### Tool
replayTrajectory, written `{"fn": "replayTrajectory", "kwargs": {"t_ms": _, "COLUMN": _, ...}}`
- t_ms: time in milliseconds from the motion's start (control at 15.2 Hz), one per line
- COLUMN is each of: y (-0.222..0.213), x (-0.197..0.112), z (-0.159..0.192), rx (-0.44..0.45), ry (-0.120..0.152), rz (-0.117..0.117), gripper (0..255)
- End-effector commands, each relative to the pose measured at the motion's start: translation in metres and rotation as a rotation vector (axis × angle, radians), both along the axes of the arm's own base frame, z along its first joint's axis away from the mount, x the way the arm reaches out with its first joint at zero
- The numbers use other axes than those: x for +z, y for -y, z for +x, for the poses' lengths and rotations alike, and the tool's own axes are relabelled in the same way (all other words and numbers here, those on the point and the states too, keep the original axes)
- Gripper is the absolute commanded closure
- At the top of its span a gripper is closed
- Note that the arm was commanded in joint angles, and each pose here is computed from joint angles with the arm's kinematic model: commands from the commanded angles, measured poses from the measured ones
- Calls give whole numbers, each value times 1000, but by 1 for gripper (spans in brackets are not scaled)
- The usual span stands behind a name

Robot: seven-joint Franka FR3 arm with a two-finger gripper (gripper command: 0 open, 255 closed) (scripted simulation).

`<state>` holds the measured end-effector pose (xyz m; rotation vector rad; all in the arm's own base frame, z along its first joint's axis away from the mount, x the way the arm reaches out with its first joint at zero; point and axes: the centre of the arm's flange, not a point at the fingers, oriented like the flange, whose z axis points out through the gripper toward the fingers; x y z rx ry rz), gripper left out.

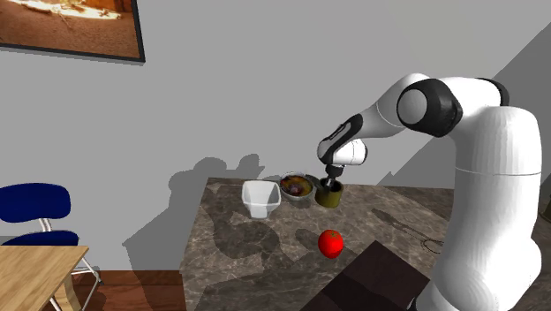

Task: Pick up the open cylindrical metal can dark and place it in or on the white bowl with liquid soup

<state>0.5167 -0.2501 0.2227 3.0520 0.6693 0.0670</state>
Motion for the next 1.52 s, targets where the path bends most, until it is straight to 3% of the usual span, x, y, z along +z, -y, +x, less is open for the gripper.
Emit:
{"fn": "replayTrajectory", "kwargs": {"t_ms": 0, "y": -1, "x": 11, "z": -1, "rx": 0, "ry": 0, "rz": 0, "gripper": 255}}
{"fn": "replayTrajectory", "kwargs": {"t_ms": 858, "y": -1, "x": 76, "z": -1, "rx": 0, "ry": 0, "rz": 0, "gripper": 255}}
{"fn": "replayTrajectory", "kwargs": {"t_ms": 1452, "y": 10, "x": 88, "z": 117, "rx": 0, "ry": 0, "rz": 0, "gripper": 255}}
